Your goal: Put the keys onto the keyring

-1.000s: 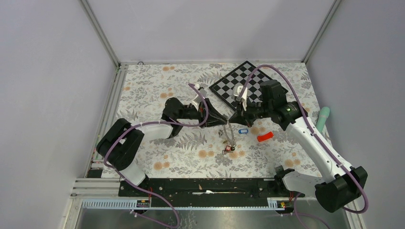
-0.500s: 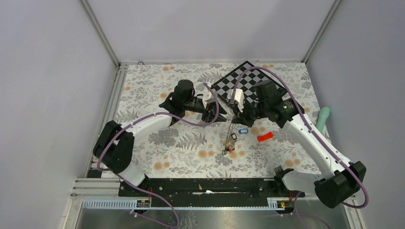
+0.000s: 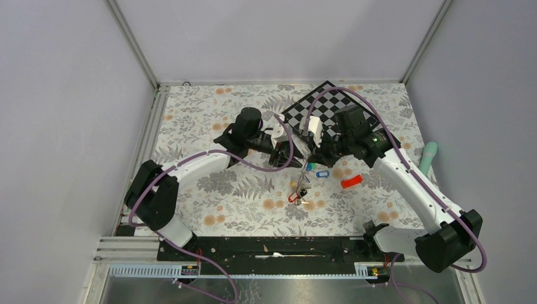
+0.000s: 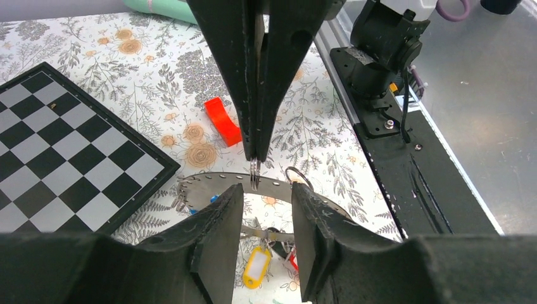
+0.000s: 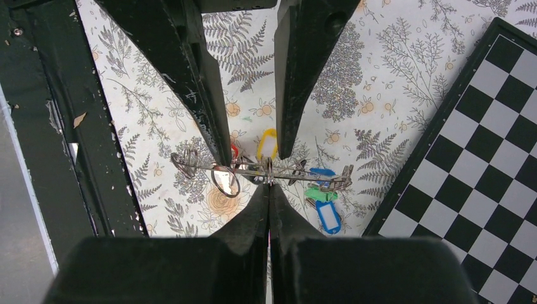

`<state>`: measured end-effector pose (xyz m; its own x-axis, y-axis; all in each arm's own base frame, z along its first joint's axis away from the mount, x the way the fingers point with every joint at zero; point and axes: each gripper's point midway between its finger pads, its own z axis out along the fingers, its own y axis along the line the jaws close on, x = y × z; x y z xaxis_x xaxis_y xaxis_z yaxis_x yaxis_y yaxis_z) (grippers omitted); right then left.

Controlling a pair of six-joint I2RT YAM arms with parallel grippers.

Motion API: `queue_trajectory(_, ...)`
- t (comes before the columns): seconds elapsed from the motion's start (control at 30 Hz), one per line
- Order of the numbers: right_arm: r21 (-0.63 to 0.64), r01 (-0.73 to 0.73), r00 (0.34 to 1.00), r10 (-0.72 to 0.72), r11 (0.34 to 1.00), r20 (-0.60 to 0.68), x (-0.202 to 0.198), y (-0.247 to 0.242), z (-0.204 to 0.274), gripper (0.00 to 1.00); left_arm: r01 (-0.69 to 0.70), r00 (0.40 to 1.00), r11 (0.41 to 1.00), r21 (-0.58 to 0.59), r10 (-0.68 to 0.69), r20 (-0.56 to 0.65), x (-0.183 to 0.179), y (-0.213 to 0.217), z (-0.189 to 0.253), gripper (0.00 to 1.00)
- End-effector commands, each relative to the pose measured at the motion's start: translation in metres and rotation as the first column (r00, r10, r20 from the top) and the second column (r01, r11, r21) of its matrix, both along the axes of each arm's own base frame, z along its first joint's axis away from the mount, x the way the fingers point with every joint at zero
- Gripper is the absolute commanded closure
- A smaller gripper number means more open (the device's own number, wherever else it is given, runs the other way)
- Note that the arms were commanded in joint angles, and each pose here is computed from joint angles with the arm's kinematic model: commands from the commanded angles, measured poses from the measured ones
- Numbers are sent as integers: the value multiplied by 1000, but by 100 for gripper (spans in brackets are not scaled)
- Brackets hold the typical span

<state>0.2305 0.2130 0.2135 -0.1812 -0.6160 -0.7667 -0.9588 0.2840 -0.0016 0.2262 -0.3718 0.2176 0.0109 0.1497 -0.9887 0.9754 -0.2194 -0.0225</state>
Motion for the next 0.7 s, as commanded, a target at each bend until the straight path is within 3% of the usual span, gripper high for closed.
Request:
queue_trajectory(0.0,49,-14,1000,13,999,25,0,8,15,100,37,999,996,-81,-35,23,0,-8,26,62)
queue_trajectory(0.67,54,-22,1000,21,998,20,-5,8,13,100,32,999,997,-77,-32,-4,-1,-17,22,78)
